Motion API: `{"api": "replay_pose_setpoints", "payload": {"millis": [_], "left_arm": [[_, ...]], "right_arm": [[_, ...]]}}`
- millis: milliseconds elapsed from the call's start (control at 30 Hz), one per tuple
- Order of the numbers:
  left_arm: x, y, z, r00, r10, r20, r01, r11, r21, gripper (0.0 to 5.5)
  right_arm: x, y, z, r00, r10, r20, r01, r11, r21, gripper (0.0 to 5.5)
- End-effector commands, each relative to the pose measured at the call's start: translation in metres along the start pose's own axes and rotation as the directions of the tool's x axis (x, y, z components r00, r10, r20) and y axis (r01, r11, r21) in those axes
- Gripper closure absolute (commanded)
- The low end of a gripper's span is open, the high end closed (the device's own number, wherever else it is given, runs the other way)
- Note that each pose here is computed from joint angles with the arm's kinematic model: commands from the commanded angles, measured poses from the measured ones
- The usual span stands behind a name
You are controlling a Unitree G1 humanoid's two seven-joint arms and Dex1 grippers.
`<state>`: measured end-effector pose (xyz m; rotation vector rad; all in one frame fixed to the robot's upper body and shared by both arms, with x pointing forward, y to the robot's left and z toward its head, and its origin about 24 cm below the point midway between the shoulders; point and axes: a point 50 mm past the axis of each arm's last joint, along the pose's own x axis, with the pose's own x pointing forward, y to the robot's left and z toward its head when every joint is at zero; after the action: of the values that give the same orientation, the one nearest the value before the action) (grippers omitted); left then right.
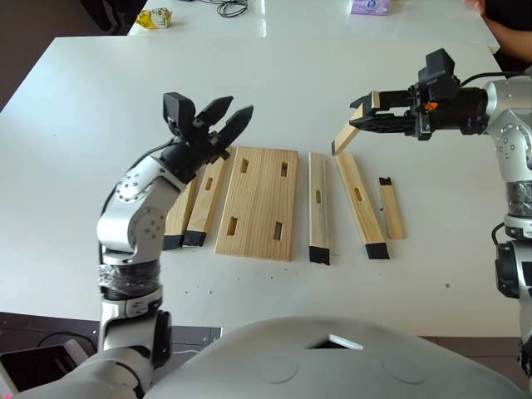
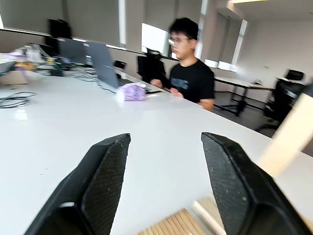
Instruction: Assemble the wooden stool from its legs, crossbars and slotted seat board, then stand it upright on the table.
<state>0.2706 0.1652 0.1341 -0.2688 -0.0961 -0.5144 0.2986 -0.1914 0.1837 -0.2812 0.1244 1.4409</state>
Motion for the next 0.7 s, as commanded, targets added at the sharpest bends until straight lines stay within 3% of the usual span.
{"api": "replay_pose_setpoints", "payload": {"millis": [33,133,233,300,367,533,700], "left_arm": [[0.035,0.007,0.037,0.876,0.430,0.221,-0.446,0.894,0.030,2.80],[0.055,0.018,0.061,0.839,0.456,0.295,-0.514,0.844,0.156,2.80],[0.076,0.032,0.072,0.788,0.521,0.327,-0.549,0.836,-0.008,2.80],[0.084,0.043,0.056,0.763,0.593,0.257,-0.603,0.796,-0.050,2.80],[0.081,0.043,0.036,0.751,0.629,0.201,-0.636,0.771,-0.033,2.80],[0.058,0.019,0.010,0.703,0.692,0.162,-0.668,0.722,-0.181,2.80],[0.050,0.001,0.010,0.670,0.715,0.198,-0.681,0.699,-0.220,2.80]], "right_arm": [[-0.005,0.012,-0.008,0.984,0.125,-0.128,-0.135,0.988,-0.077,4.17],[-0.010,0.017,-0.018,0.960,0.180,-0.216,-0.201,0.976,-0.079,4.17],[-0.018,0.019,-0.021,0.941,0.201,-0.270,-0.228,0.971,-0.070,4.17],[-0.019,0.016,-0.020,0.932,0.207,-0.298,-0.242,0.967,-0.083,4.17],[-0.015,0.010,-0.020,0.931,0.206,-0.302,-0.247,0.964,-0.103,4.17],[-0.012,0.008,-0.022,0.941,0.217,-0.258,-0.250,0.963,-0.099,4.17],[-0.020,0.008,-0.032,0.954,0.177,-0.242,-0.198,0.978,-0.066,4.17]]}}
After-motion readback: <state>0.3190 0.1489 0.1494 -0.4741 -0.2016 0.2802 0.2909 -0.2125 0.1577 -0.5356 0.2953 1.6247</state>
